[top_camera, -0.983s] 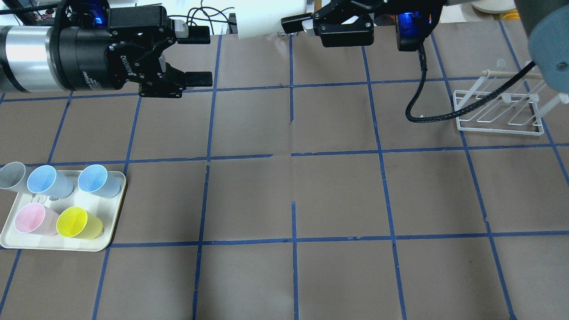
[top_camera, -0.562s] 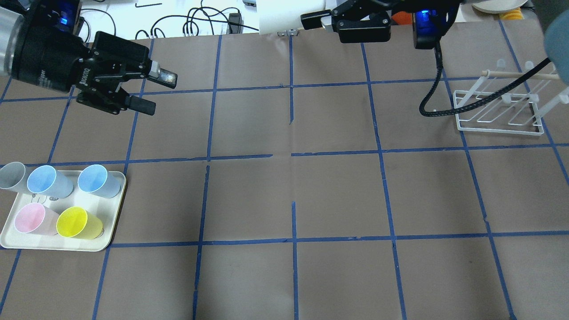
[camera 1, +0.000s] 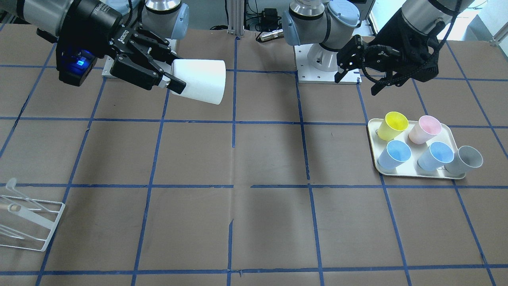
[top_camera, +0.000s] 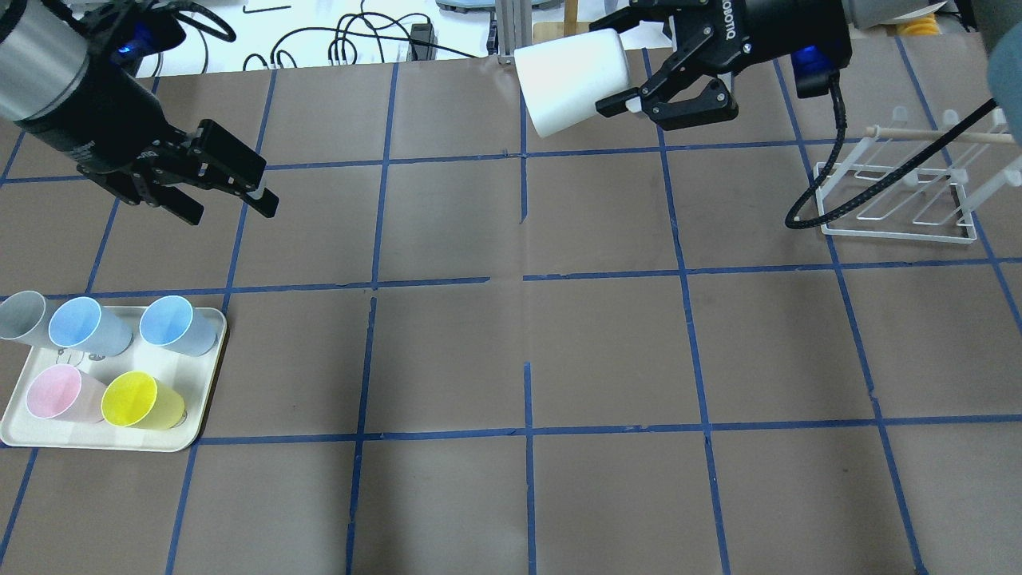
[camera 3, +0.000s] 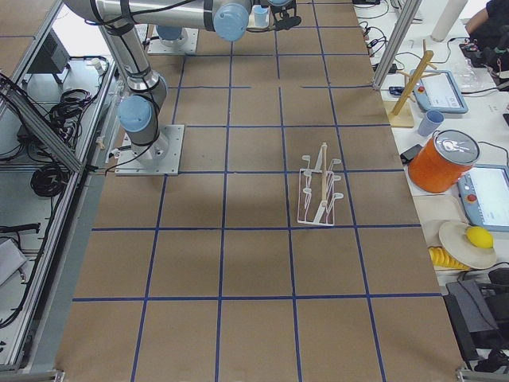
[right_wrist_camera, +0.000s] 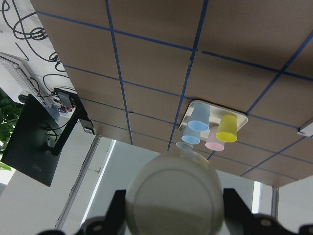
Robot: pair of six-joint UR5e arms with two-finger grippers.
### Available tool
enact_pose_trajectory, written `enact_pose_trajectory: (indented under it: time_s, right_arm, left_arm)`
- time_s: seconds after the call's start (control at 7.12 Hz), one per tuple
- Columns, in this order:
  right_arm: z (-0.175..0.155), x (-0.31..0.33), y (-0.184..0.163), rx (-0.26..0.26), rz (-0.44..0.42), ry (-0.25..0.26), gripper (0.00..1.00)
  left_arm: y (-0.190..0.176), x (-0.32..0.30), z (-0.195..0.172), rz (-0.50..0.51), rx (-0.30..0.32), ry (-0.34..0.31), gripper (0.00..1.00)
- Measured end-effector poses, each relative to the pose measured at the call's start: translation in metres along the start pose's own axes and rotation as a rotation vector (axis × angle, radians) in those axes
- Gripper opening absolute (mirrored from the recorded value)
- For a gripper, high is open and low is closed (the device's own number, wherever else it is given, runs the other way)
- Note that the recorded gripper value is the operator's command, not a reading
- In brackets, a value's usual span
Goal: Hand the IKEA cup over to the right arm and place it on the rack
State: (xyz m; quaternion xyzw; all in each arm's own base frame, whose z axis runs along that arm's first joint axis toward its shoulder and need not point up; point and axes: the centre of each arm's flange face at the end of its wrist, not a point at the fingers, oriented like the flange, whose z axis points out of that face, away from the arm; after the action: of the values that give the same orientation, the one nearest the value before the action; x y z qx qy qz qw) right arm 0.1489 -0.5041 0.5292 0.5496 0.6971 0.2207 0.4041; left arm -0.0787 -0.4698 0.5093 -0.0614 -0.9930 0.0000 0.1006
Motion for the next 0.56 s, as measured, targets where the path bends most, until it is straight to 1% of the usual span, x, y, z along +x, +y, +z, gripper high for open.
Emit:
enact_pose_trajectory:
  time_s: [0.14,0.28,0.42,0.56]
  right_arm:
    - [-0.003,-0.001,-0.005,0.059,-0.078,0.002,0.22]
    - [-0.007,-0.002,-0.012,0.136,-0.179,0.014,0.22]
    - [-0.01,-0.001,-0.022,0.223,-0.294,0.055,0.23]
    - [-0.012,0.001,-0.036,0.322,-0.414,0.128,0.23]
  left_arm:
    - [-0.006,0.014,0.005,-0.012,0.008,-0.087,1.0]
    - [-0.01,0.025,0.007,-0.03,0.014,-0.166,1.0]
    - [-0.015,0.034,0.004,-0.089,0.037,-0.209,1.0]
    - [-0.023,0.04,-0.002,-0.163,0.063,-0.207,1.0]
